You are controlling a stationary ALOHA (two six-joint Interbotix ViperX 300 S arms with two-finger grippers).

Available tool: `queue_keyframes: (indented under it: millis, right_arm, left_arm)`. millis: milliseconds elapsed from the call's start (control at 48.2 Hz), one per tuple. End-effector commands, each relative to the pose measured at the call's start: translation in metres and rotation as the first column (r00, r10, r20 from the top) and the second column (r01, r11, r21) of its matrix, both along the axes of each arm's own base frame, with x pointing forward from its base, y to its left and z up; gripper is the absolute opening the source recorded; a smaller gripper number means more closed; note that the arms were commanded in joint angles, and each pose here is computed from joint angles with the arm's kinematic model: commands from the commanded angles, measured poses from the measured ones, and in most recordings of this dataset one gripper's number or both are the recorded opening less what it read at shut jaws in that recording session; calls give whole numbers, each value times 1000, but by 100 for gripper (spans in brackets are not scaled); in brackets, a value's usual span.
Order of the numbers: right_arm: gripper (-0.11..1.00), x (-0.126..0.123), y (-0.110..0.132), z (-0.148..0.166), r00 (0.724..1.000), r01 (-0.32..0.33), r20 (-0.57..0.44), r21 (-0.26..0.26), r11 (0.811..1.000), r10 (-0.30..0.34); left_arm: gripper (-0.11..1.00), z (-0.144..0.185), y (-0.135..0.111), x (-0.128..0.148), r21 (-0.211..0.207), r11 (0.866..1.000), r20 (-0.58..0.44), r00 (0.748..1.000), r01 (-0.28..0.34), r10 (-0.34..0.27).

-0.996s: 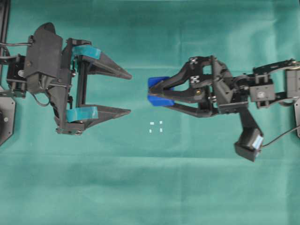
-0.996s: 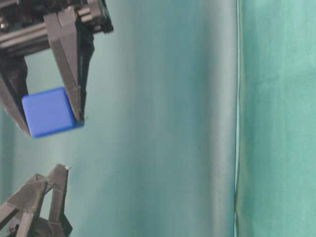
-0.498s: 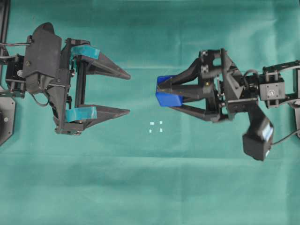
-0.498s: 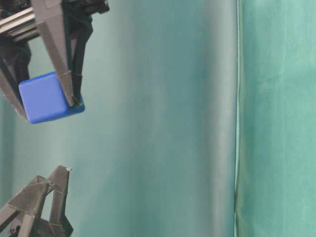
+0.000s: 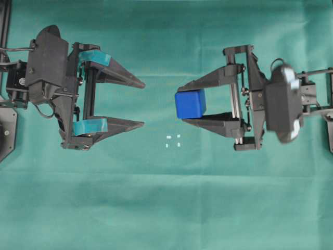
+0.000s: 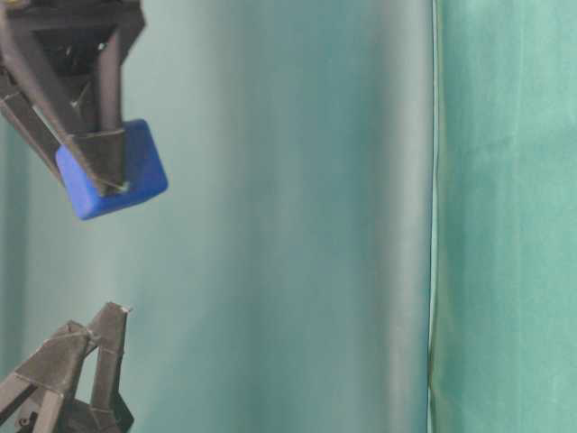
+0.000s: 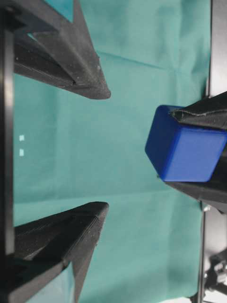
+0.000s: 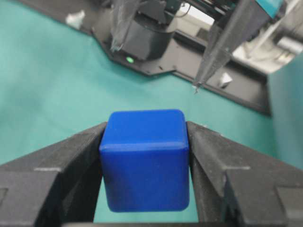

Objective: Handover the blue block to the right arm after grasping it with the left arm, then place it in the designated position.

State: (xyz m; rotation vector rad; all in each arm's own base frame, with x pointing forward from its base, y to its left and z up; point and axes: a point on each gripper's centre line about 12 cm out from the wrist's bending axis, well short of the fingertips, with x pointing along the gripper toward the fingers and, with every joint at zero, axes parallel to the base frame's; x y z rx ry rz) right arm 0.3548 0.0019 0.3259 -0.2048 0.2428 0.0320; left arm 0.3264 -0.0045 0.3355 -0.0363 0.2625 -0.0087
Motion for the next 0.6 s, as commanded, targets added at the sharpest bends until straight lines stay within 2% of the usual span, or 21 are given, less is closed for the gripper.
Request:
queue_keyframes:
  millis: [0,125,228,394,581]
  right_arm:
    - [52,-3,1,20,998,12,54,77,997,-16]
    - [52,-4,1,22,998,26,56,155,988,-35]
    - [52,-6,1,24,997,31,60,185,982,-43]
    - [52,-6,1,25,997,37,61,221,975,-51]
    - [52,-6,1,25,997,37,61,222,974,-52]
  left_arm:
    - [100,11,0,0,0,1000,31,1000,-2,2]
    - [100,11,0,0,0,1000,31,1000,0,0]
    - [100,10,0,1,0,1000,29,1000,-2,2]
    - [100,11,0,0,0,1000,31,1000,-2,2]
    - [100,10,0,1,0,1000,29,1000,-2,2]
